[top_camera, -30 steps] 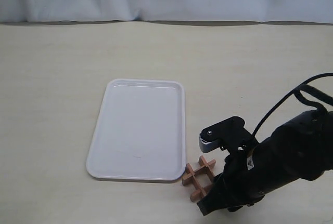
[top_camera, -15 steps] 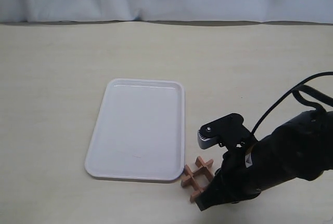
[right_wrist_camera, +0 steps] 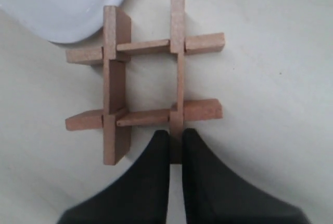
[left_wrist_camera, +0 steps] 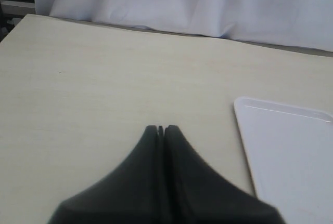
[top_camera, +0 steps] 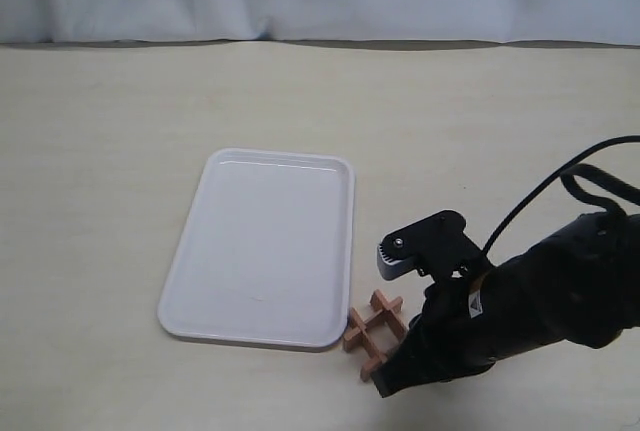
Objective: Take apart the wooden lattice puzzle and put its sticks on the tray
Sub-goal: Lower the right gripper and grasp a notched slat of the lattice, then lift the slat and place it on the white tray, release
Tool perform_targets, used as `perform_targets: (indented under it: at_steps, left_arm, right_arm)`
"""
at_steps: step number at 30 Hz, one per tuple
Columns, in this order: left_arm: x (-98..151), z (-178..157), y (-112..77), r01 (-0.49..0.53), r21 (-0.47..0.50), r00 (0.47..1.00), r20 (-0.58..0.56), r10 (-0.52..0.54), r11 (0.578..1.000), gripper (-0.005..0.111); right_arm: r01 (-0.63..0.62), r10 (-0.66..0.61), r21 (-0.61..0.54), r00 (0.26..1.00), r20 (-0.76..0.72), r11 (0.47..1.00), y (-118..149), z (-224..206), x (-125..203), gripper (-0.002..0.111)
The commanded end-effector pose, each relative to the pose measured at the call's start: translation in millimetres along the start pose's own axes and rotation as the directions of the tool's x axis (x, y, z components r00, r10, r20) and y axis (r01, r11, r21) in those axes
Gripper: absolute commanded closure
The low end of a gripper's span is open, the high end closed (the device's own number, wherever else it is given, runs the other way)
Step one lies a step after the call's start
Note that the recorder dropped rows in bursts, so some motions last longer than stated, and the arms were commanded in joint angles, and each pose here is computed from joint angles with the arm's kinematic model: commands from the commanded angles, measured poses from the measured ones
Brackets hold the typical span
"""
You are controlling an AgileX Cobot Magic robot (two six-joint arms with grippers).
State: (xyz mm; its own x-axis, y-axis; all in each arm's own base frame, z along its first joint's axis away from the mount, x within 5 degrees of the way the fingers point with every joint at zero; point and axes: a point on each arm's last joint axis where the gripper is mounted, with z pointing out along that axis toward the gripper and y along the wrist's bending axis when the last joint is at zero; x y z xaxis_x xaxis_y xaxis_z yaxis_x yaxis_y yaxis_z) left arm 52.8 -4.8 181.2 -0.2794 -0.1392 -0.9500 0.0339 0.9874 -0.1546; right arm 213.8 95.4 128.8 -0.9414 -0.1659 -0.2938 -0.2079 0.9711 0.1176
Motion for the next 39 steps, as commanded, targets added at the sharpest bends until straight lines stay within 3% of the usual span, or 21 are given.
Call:
perform_targets:
  at_steps: [1, 14, 20, 23, 28, 35, 39]
  left_arm:
    - [0, 0, -0.1, 0.008, 0.002, 1.0, 0.008, -0.008, 1.0, 0.107]
    - [0, 0, -0.1, 0.008, 0.002, 1.0, 0.008, -0.008, 1.0, 0.107]
    - [0, 0, -0.1, 0.008, 0.002, 1.0, 0.008, -0.008, 1.0, 0.107]
    - [0, 0, -0.1, 0.008, 0.002, 1.0, 0.008, -0.008, 1.0, 0.107]
    - [0, 0, -0.1, 0.008, 0.002, 1.0, 0.008, -0.008, 1.0, 0.107]
    - [0, 0, -0.1, 0.008, 0.002, 1.0, 0.008, -0.008, 1.0, 0.107]
    - [0, 0, -0.1, 0.008, 0.002, 1.0, 0.008, -0.008, 1.0, 0.107]
  right_arm:
    - [0.035, -0.035, 0.01, 0.999, 0.024, 0.999, -1, 0, -2, 0.104]
    - [0.054, -0.053, -0.018, 0.996, 0.069, 0.998, 7, -43, -21, 0.104]
    - [0.059, -0.045, -0.063, 0.977, 0.208, 0.996, 18, -88, -48, 0.104]
    - [0.059, -0.042, -0.064, 0.97, 0.24, 0.996, 20, -87, -58, 0.104]
    - [0.029, -0.006, -0.083, 0.964, 0.265, 0.996, 26, -65, -92, 0.104]
    - [0.009, 0.011, -0.068, 0.958, 0.288, 0.998, 33, 11, -154, 0.104]
    - [-0.028, 0.053, -0.085, 0.95, 0.306, 0.996, 35, 30, -165, 0.103]
